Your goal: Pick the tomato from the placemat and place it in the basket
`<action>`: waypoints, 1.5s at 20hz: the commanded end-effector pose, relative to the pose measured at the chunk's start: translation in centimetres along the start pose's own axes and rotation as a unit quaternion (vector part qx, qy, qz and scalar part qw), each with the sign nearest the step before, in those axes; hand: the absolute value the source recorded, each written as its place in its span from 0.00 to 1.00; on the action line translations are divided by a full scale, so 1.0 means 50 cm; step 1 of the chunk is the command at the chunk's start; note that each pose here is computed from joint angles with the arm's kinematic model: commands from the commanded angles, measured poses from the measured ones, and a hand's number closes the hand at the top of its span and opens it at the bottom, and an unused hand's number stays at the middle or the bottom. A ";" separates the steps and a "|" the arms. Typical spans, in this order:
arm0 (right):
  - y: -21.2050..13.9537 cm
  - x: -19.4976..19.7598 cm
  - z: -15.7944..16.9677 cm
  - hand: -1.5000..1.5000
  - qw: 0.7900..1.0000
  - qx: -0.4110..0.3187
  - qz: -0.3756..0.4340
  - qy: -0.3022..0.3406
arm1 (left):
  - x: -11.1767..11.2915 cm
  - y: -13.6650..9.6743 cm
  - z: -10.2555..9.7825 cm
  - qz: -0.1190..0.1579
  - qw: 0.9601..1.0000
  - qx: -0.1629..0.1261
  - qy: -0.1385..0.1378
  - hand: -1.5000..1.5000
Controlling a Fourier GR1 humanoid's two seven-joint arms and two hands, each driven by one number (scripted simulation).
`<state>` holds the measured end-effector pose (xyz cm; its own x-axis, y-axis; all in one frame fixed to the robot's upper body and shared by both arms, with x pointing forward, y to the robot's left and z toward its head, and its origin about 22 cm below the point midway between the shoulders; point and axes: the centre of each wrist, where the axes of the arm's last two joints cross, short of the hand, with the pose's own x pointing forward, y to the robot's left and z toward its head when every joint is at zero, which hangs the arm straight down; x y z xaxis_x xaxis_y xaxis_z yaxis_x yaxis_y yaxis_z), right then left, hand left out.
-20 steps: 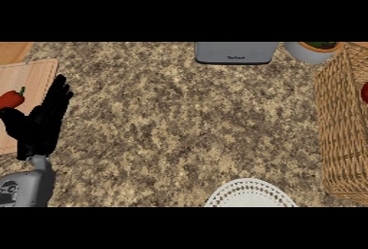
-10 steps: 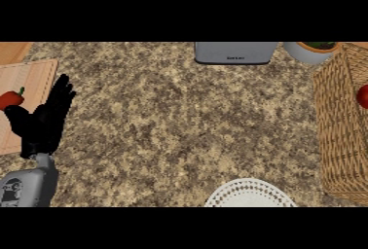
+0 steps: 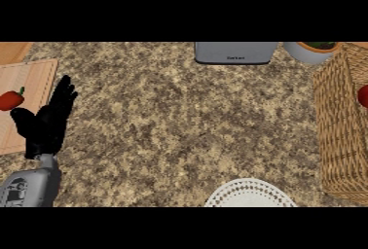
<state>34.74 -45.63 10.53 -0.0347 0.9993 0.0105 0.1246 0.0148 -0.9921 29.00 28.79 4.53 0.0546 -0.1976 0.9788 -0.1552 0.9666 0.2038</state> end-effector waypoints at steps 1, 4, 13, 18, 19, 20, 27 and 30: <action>0.042 0.001 0.011 1.00 1.000 0.011 0.019 -0.001 | 0.040 0.000 -0.016 0.001 1.000 0.003 -0.001 0.50; 0.043 -0.015 0.014 1.00 1.000 0.019 0.019 0.007 | -0.007 -0.007 -0.019 0.000 1.000 -0.008 0.008 0.50; 0.059 -0.017 -0.009 1.00 0.997 0.069 0.023 0.008 | -0.002 0.019 -0.016 0.005 1.000 -0.003 -0.001 0.50; 0.068 -0.042 0.015 1.00 0.997 0.077 0.015 0.016 | -0.009 0.000 0.034 0.002 1.000 0.000 0.003 0.50; 0.092 -0.006 0.007 1.00 0.996 0.084 0.015 0.006 | 0.008 -0.007 -0.011 0.004 1.000 0.003 0.008 0.50; 0.096 -0.009 0.004 1.00 0.996 0.091 0.009 0.016 | 0.024 0.009 -0.039 0.003 1.000 -0.005 0.005 0.50; 0.075 -0.043 0.011 1.00 0.986 0.142 0.020 0.080 | 0.022 0.013 0.006 -0.001 1.000 -0.001 -0.007 0.50; 0.101 -0.038 0.022 0.00 0.988 0.120 -0.007 0.098 | 0.013 -0.016 0.002 0.000 1.000 -0.006 -0.001 0.50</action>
<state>34.35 -47.76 6.05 0.1234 0.9923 -0.0050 -0.1232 0.0103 -0.9923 29.07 28.68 4.97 0.0503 -0.1979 0.9789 -0.1458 0.9682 0.2032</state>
